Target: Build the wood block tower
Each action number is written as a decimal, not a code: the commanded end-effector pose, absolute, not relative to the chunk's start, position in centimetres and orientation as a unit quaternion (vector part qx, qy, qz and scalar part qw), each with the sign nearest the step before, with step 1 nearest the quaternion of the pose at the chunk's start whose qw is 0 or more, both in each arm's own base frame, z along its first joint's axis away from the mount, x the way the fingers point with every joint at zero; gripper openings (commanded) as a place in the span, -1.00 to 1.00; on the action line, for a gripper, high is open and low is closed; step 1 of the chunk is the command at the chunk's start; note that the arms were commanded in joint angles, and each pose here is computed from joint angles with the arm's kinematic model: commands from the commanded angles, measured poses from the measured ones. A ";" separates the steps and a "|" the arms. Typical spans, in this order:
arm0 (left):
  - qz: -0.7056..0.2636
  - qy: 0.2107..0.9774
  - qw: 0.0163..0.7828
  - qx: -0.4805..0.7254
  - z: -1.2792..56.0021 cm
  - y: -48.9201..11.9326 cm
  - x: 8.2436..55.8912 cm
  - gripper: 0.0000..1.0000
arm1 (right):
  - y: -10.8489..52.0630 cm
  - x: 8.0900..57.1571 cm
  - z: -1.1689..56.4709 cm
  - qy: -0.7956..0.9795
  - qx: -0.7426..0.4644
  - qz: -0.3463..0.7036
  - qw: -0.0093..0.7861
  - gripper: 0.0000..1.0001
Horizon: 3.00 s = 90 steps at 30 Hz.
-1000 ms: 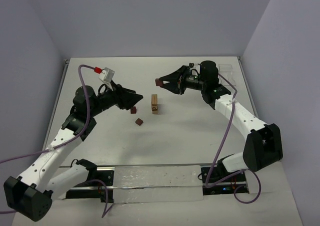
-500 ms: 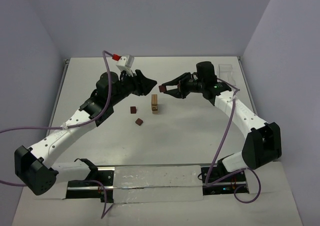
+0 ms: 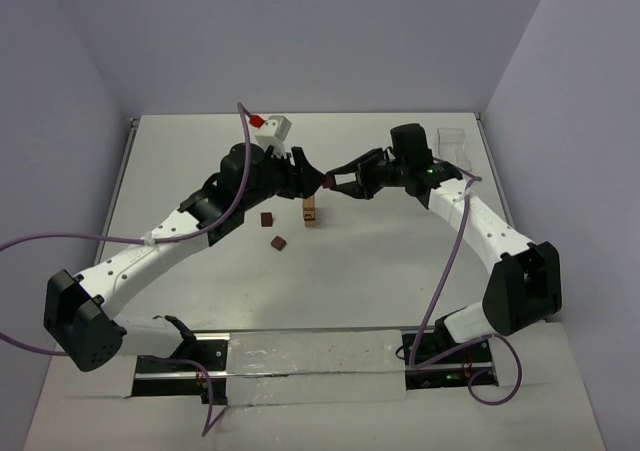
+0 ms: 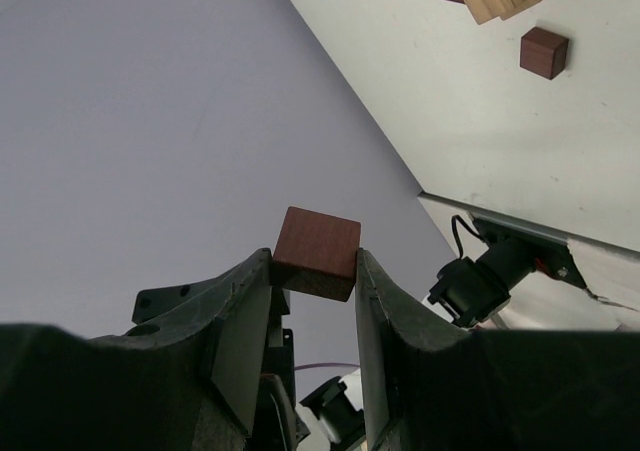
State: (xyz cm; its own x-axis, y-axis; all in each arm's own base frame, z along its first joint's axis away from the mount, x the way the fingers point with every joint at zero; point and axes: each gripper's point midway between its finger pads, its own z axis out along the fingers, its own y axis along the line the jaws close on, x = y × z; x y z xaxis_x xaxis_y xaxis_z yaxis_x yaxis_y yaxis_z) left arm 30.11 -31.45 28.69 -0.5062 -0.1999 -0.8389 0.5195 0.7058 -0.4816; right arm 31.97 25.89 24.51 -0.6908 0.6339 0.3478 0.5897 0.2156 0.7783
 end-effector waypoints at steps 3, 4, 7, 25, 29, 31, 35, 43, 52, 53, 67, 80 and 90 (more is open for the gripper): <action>-0.380 0.785 0.481 0.091 29.8 -32.5 30.4 0.26 | 26.4 32.8 26.4 0.775 0.380 0.504 0.038 -1.00; -0.378 0.787 0.478 0.090 29.5 -32.5 30.5 0.26 | 26.4 32.8 26.5 0.775 0.379 0.505 0.038 -1.00; -0.379 0.790 0.473 0.089 29.2 -32.8 30.6 0.26 | 26.4 32.8 26.5 0.775 0.378 0.505 0.040 -1.00; -0.387 0.802 0.450 0.074 28.0 -33.9 31.1 0.21 | 26.7 32.6 26.3 0.786 0.370 0.492 0.051 -1.00; -0.390 0.801 0.448 0.070 28.0 -34.1 31.2 0.19 | 26.9 32.6 26.3 0.788 0.368 0.491 0.052 -1.00; -0.392 0.802 0.446 0.068 28.0 -34.2 31.3 0.19 | 27.0 32.6 26.3 0.788 0.367 0.491 0.052 -1.00; -0.393 0.804 0.442 0.064 27.7 -34.4 31.4 0.18 | 27.2 32.5 26.4 0.788 0.364 0.493 0.050 -1.00; -0.392 0.805 0.441 0.060 27.6 -34.6 31.7 0.15 | 27.3 32.3 26.2 0.789 0.363 0.494 0.047 -1.00; -0.389 0.807 0.441 0.056 27.3 -34.5 31.8 -0.06 | 27.4 32.0 26.2 0.789 0.361 0.495 0.044 -1.00; -0.389 0.808 0.440 0.056 27.3 -34.5 31.8 -0.09 | 27.4 32.1 26.1 0.789 0.362 0.494 0.044 -1.00; -0.388 0.808 0.440 0.051 27.3 -34.3 31.7 -0.88 | 27.6 31.9 26.2 0.786 0.353 0.506 0.044 -0.32; -0.346 0.816 0.456 0.085 26.7 -30.4 30.0 -1.00 | 25.4 34.1 26.8 0.791 0.333 0.501 0.113 0.99; -0.214 0.896 0.355 0.162 23.6 -27.9 30.8 -1.00 | 16.7 39.4 29.7 0.837 0.168 0.333 0.401 0.99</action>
